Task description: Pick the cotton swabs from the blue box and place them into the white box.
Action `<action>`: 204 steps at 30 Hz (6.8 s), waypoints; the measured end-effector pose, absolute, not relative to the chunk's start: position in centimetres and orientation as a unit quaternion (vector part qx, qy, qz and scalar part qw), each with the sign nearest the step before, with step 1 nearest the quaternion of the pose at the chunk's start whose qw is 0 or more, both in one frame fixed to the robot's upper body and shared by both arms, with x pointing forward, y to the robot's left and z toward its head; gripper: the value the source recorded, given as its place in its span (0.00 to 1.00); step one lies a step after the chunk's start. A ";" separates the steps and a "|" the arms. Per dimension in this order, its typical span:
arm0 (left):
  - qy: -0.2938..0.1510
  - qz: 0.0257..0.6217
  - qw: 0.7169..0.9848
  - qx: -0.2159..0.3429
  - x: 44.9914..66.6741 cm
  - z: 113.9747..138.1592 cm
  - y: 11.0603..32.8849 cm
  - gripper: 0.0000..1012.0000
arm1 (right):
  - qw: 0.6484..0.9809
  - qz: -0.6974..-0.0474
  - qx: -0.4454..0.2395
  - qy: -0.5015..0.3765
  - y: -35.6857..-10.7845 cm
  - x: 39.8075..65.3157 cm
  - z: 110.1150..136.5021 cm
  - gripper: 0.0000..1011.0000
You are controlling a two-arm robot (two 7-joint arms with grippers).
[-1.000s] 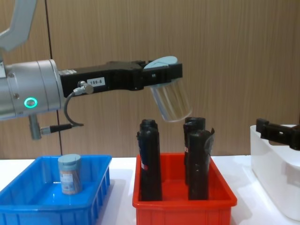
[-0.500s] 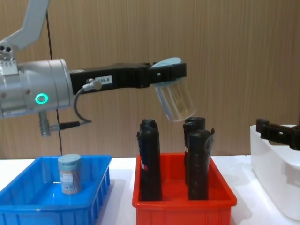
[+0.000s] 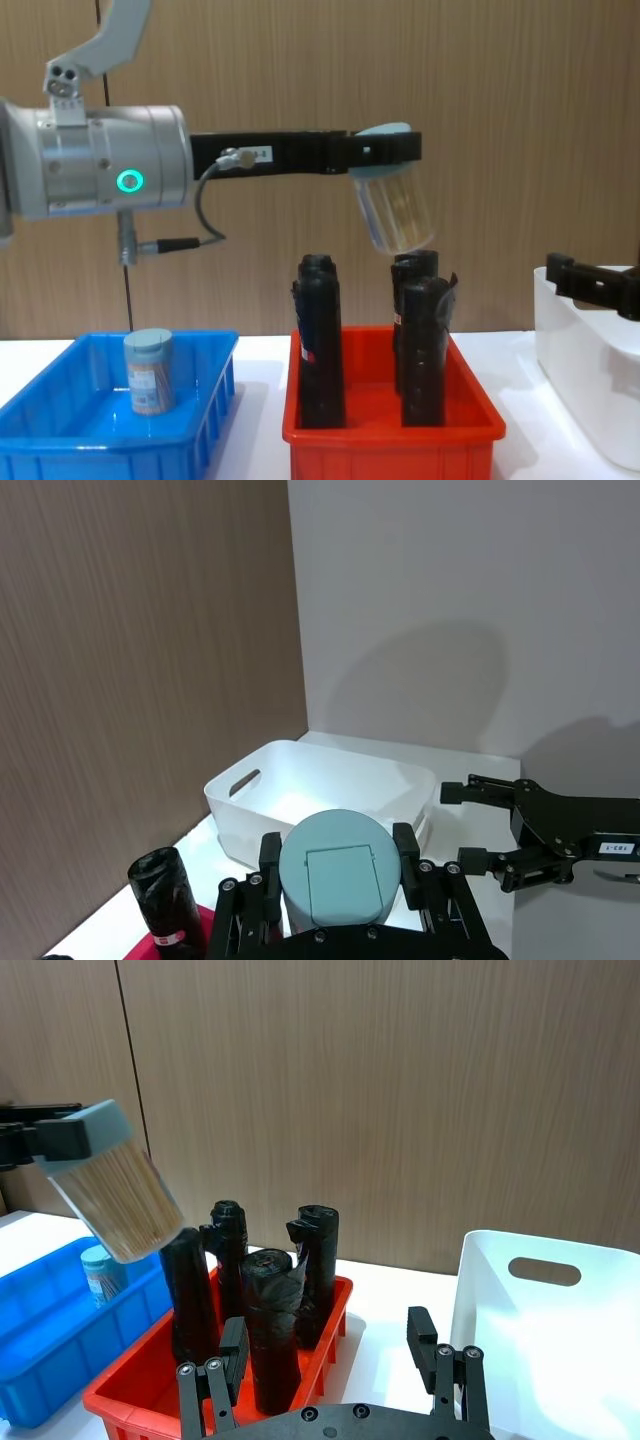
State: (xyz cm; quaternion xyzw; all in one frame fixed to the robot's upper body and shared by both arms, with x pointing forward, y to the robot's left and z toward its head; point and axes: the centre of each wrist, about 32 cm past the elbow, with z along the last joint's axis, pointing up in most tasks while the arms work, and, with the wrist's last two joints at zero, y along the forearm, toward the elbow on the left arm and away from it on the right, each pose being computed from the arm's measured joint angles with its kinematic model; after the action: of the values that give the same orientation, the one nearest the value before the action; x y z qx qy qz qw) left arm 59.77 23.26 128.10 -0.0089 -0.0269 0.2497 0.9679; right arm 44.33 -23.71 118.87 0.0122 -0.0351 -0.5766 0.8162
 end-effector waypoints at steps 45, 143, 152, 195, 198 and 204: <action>-0.017 0.248 0.968 0.029 60.8 129.7 21.3 0.66 | 0.845 -0.531 -0.018 -0.057 -23.9 45.4 121.4 0.99; -0.017 0.247 0.968 0.030 60.8 129.8 21.2 0.66 | 0.914 -0.403 -0.020 -0.040 -21.3 54.9 122.4 0.99; -0.017 0.247 0.968 0.030 60.8 129.8 21.2 0.66 | 0.914 -0.402 -0.014 -0.043 -21.3 55.2 122.2 0.78; -0.016 0.247 0.968 0.030 60.8 129.8 21.2 0.99 | 0.915 -0.401 0.005 -0.048 -21.2 55.5 122.3 0.72; -0.016 0.247 0.968 0.030 60.8 129.8 21.2 0.99 | 0.914 -0.403 0.005 -0.047 -21.2 55.5 122.2 0.72; -0.017 0.247 0.968 0.030 60.8 129.8 21.2 0.99 | 0.911 -0.410 0.001 -0.042 -21.6 55.7 121.9 0.72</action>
State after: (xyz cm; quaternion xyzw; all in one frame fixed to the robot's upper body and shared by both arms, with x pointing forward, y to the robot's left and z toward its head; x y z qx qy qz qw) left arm 60.82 21.22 129.79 0.0299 -0.0167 0.2472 0.9684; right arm 55.72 -21.55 121.89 0.0009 -0.0424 -0.4098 0.9112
